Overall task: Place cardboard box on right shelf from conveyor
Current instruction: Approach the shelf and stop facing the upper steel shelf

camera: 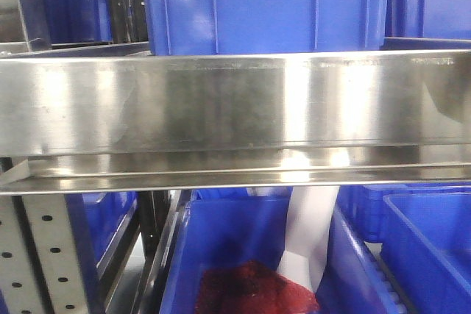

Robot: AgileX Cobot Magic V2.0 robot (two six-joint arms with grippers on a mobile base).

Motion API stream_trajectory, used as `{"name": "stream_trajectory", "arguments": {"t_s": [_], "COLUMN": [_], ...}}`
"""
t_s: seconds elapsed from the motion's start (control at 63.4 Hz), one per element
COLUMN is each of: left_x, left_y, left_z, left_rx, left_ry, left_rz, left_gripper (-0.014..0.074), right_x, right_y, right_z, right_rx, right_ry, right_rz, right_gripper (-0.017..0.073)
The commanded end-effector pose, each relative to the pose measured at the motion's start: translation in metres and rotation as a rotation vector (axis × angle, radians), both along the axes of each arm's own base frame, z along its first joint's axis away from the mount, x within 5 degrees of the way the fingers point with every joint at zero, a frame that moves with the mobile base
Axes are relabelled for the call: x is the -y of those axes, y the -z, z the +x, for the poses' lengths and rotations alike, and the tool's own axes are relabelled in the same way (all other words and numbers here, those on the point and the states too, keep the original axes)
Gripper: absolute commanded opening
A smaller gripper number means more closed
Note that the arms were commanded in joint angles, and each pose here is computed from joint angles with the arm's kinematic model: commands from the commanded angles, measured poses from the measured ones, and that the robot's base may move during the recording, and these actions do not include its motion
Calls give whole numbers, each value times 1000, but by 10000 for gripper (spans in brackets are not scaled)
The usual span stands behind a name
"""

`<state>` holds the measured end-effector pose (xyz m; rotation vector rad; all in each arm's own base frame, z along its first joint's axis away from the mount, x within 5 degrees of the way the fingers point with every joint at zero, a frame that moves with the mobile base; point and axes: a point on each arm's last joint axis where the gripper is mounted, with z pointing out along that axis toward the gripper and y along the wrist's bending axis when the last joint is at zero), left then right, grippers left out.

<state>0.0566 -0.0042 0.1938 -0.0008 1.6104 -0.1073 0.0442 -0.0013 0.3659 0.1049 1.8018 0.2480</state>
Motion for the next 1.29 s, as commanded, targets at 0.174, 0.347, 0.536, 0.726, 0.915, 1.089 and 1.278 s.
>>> {"name": "stream_trajectory", "arguments": {"t_s": [0.174,0.347,0.536,0.726,0.915,1.089,1.278], "left_x": [-1,-1,-1,-1,-1,-1,-1], "left_y": [-9,-9,-9,-9,-9,-9,-9], "left_z": [-1,-1,-1,-1,-1,-1,-1], "left_rx": [94,94,94,94,94,94,94], "left_ry": [-5,-5,-5,-5,-5,-5,-5], "left_rz": [-16,-16,-16,-16,-16,-16,-16], "left_gripper": [-119,-119,-119,-119,-119,-119,-119], "right_x": [-1,-1,-1,-3,-13,-24,-54], "right_y": [-16,-16,-19,-23,-46,-75,-92], "right_z": [1,1,1,7,36,79,129], "right_rx": [113,113,135,173,241,246,271], "right_ry": [-9,-9,-14,-24,-83,-141,-298], "right_rz": [-7,-7,-3,-24,-330,-666,-964], "right_gripper": [217,217,217,217,217,217,217]}}
